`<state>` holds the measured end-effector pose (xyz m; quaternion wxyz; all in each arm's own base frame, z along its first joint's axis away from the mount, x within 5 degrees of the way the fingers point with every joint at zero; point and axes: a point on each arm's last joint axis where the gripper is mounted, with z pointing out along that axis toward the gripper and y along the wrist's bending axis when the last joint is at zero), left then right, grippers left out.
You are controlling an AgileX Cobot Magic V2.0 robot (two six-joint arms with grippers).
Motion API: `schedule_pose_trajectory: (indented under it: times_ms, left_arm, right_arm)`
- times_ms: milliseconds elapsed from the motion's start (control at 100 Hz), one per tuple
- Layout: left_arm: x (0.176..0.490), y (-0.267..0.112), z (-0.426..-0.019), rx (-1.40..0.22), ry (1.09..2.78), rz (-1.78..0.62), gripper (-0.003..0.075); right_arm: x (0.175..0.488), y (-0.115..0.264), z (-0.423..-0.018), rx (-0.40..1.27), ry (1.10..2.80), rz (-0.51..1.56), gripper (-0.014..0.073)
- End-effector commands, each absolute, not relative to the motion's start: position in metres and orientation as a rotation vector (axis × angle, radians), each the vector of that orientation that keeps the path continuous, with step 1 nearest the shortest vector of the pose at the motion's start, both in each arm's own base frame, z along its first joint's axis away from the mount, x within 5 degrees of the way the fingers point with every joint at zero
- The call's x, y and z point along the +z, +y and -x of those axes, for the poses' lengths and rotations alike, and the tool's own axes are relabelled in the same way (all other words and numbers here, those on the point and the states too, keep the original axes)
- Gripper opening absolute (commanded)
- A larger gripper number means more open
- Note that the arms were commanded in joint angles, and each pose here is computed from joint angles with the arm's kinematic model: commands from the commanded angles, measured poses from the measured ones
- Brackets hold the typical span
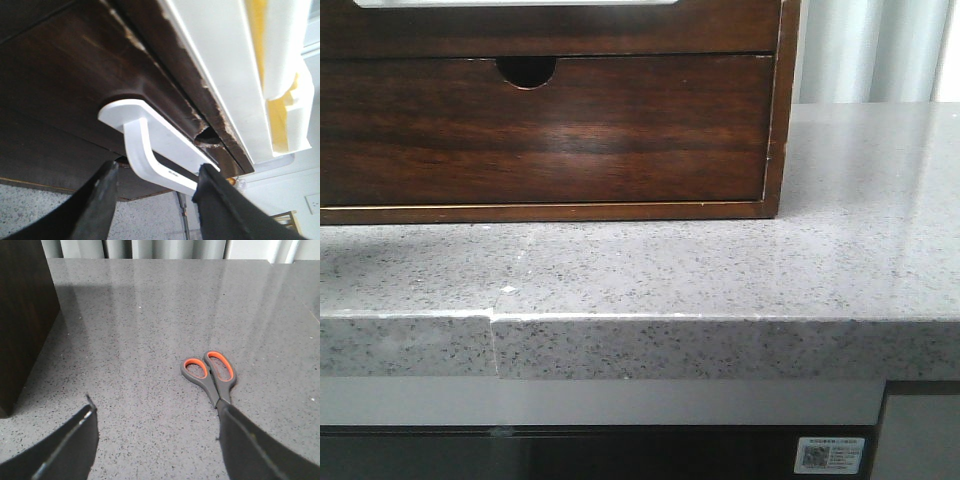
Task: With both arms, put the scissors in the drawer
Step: 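Close the left gripper on the white drawer handle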
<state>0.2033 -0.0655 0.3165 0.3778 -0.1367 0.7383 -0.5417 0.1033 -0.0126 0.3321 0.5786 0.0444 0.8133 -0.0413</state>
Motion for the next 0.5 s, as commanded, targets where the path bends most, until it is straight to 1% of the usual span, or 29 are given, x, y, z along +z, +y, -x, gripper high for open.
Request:
schedule_pose_trajectory:
  times_ms: [0, 240, 490]
  left_arm:
    - [0.33, -0.069, -0.208, -1.489, 1.807, 0.319, 0.0326]
    - [0.32, -0.08, -0.221, -1.541, 1.841, 0.309, 0.0326]
    - [0.324, -0.086, -0.235, -1.553, 1.849, 0.29, 0.0326]
  right_arm:
    - [0.35, -0.013, -0.106, -0.109, 1.793, -0.092, 0.0462]
    - [0.351, -0.013, -0.107, -0.109, 1.787, -0.091, 0.0462]
    - [0.351, -0.013, -0.107, -0.109, 1.787, -0.091, 0.0462]
